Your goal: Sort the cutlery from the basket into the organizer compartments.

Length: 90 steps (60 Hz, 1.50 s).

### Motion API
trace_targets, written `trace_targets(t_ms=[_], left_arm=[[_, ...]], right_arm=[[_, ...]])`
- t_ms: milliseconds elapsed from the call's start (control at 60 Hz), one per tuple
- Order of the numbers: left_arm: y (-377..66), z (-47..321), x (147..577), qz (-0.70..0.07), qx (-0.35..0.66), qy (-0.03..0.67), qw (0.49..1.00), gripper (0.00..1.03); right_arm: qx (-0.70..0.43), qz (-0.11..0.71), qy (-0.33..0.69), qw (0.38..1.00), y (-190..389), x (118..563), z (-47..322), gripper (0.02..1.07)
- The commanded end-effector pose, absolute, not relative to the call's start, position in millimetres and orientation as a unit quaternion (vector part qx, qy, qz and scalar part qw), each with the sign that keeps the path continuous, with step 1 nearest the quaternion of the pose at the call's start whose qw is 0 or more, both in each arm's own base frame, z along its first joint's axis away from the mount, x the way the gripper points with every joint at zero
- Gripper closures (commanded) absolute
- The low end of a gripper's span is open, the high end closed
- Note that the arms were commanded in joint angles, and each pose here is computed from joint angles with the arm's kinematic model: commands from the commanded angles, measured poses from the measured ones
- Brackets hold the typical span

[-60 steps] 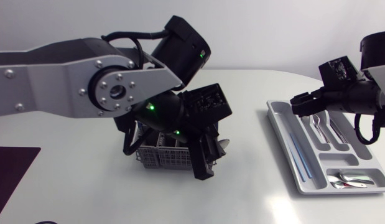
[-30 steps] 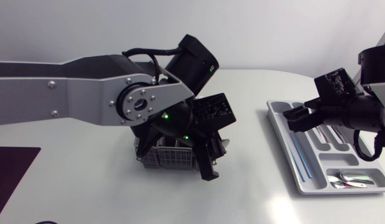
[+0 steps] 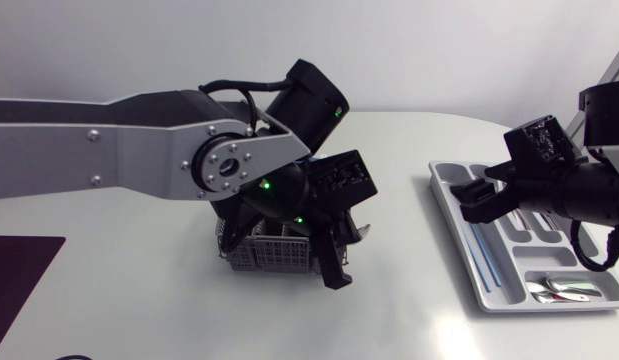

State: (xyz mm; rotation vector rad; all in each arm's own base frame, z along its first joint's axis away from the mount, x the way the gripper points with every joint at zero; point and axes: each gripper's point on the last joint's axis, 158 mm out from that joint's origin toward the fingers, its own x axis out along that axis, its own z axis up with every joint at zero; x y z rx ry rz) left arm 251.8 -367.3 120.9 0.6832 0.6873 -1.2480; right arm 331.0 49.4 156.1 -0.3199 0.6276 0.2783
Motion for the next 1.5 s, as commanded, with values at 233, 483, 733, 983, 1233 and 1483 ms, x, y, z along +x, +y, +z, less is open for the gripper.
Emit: trace_targets(t_ms=[233,483,733,983,1233,1483], left_arm=[[-361,169,250,-0.569,0.263,0.296,0.72,1.0],[-353,225,249,-0.583,0.219,0.277,0.732,1.0],[-341,273,249,-0.603,0.152,0.269,0.736,1.0],[-333,295,245,-0.64,0.076,0.292,0.707,1.0],[-334,300,230,-0.671,0.039,0.316,0.67,1.0],[-343,293,214,-0.692,0.029,0.333,0.64,1.0]], right_arm=[[-0.17,0.178,0.302,0.921,75,313,157,0.21],[-0.166,0.231,0.276,0.918,101,295,171,0.2],[-0.147,0.326,0.237,0.903,138,265,193,0.2],[-0.129,0.439,0.21,0.864,176,228,205,0.2],[-0.12,0.485,0.201,0.843,198,220,208,0.2],[-0.107,0.506,0.191,0.834,212,221,218,0.21]])
